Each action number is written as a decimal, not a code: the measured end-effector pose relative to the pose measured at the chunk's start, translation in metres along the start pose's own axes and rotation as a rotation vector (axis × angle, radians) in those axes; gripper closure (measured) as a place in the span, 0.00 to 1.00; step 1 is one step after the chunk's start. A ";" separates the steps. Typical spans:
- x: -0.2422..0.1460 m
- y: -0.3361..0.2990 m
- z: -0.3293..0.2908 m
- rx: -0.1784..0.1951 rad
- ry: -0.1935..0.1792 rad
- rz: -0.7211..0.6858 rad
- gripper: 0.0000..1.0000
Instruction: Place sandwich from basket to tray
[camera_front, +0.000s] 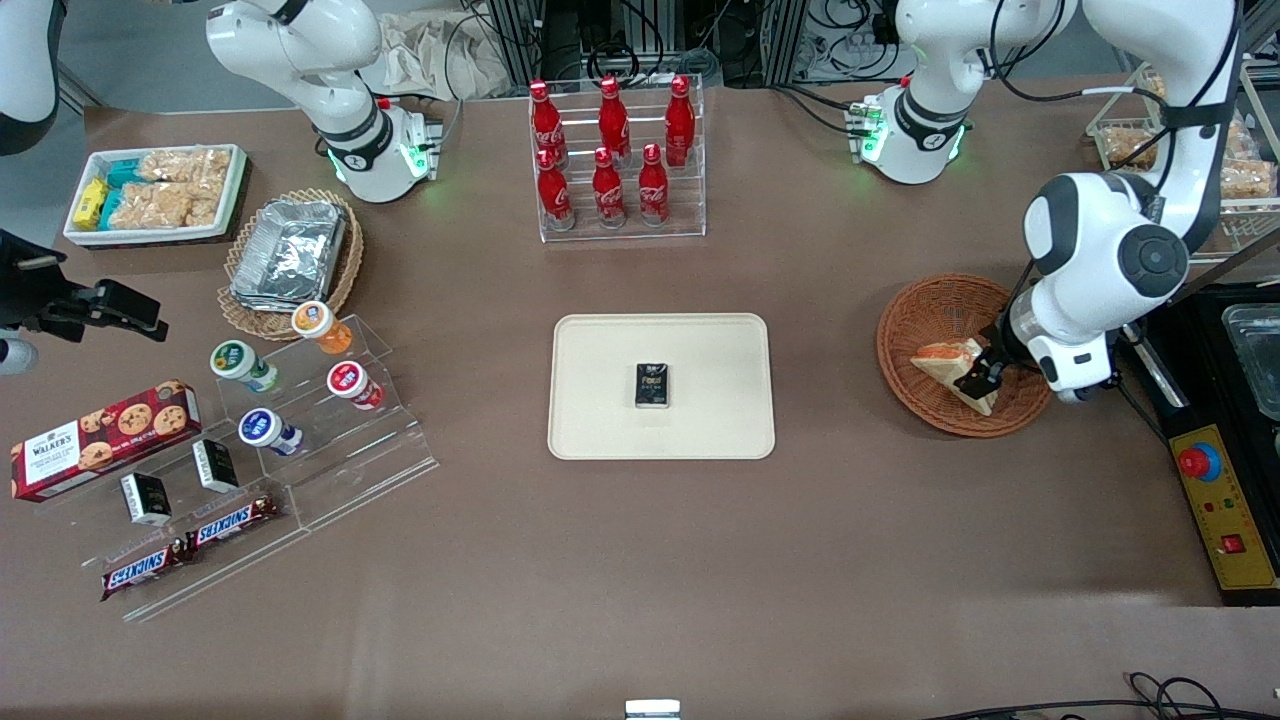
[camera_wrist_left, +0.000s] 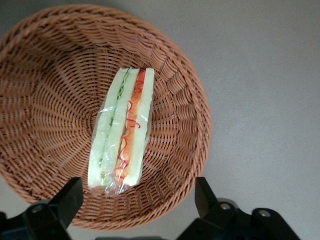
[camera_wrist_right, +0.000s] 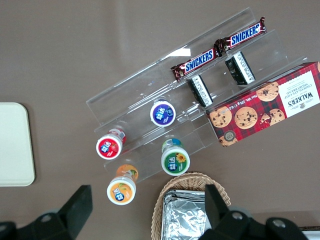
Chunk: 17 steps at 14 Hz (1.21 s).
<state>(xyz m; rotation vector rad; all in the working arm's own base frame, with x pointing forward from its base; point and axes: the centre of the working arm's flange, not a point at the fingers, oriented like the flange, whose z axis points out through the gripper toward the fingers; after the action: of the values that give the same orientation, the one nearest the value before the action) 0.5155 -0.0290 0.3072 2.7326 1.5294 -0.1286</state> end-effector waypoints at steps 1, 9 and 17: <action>-0.001 -0.002 0.008 0.003 0.000 0.002 0.00; -0.006 -0.029 0.052 0.046 0.028 0.043 0.00; -0.004 -0.023 0.033 0.030 0.042 0.040 0.00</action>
<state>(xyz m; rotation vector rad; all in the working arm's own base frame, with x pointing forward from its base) 0.4918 -0.0218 0.2756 2.8051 1.4937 -0.0953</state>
